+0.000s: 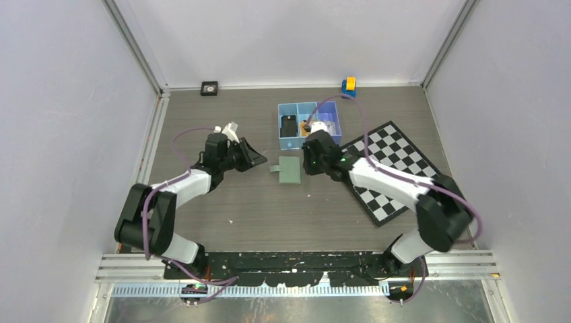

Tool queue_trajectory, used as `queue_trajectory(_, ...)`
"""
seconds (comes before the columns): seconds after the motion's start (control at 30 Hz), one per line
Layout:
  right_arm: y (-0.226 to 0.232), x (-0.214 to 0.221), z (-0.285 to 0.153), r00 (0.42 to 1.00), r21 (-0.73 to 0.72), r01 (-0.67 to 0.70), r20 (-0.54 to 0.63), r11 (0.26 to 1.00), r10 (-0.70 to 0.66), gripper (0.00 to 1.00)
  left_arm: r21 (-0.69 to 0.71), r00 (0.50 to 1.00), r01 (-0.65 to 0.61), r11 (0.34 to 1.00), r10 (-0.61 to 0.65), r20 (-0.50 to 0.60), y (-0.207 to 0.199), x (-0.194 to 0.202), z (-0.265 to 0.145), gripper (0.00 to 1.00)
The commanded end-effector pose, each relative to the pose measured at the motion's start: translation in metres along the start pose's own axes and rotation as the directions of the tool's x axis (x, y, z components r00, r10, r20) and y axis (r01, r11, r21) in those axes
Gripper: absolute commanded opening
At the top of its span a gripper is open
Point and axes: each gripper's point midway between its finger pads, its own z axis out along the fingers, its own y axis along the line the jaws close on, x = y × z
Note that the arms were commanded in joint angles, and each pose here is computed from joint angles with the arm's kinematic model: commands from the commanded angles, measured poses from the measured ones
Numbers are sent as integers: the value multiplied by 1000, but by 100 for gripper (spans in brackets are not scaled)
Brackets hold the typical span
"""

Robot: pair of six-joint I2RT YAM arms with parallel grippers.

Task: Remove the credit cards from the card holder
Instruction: Reset both arms

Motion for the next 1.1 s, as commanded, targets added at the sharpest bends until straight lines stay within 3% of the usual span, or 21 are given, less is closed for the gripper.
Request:
queue_trajectory(0.0,-27,-66,-52,948,121,-27,317,992,-13,18,-39,975,-159,987,163,153,-8,-29,-24,26)
queue_trajectory(0.1,-53,-76,-74,907,196,-82,421,977,-8,18,-60,941,-236,970,244,235,-12,-40,-40,32)
queue_trajectory(0.23,-82,-82,-91,858,161,-192,507,968,86,19,-78,891,-315,946,323,318,-21,-48,-62,44)
queue_trajectory(0.3,-104,-86,-104,837,167,-256,531,952,132,22,-109,864,-342,933,358,354,-22,-53,-73,67)
queue_trajectory(0.33,-116,-87,-110,826,181,-285,545,941,145,29,-123,852,-349,929,370,371,-22,-55,-78,81)
queue_trajectory(0.37,-127,-89,-116,811,197,-312,564,929,153,44,-138,840,-356,924,381,387,-21,-57,-82,97)
queue_trajectory(0.4,-139,-87,-120,798,227,-337,583,914,149,67,-156,826,-364,918,396,401,-19,-59,-85,99)
queue_trajectory(0.43,-150,-88,-127,778,259,-355,614,898,131,84,-175,810,-374,911,413,417,-18,-62,-89,100)
queue_trajectory(0.5,-170,-87,-137,716,309,-410,692,858,93,98,-220,764,-394,892,451,462,-15,-69,-98,100)
queue_trajectory(0.63,-179,-86,-140,663,354,-308,746,883,-68,100,-307,715,-361,881,473,516,-3,-79,-113,100)
queue_trajectory(0.7,-187,-80,-131,696,402,-239,706,884,-134,100,-307,712,-386,870,493,501,-7,-78,-114,100)
queue_trajectory(0.8,-224,-68,-115,766,496,-255,628,830,-140,99,-307,707,-409,859,511,488,-8,-75,-114,100)
queue_trajectory(0.93,-258,-47,-91,757,483,-272,642,832,-125,90,-321,680,-433,843,538,498,-8,-74,-120,100)
queue_trajectory(1.07,-279,-40,-82,759,550,-304,634,778,-151,92,-356,664,-470,808,589,460,0,-72,-117,100)
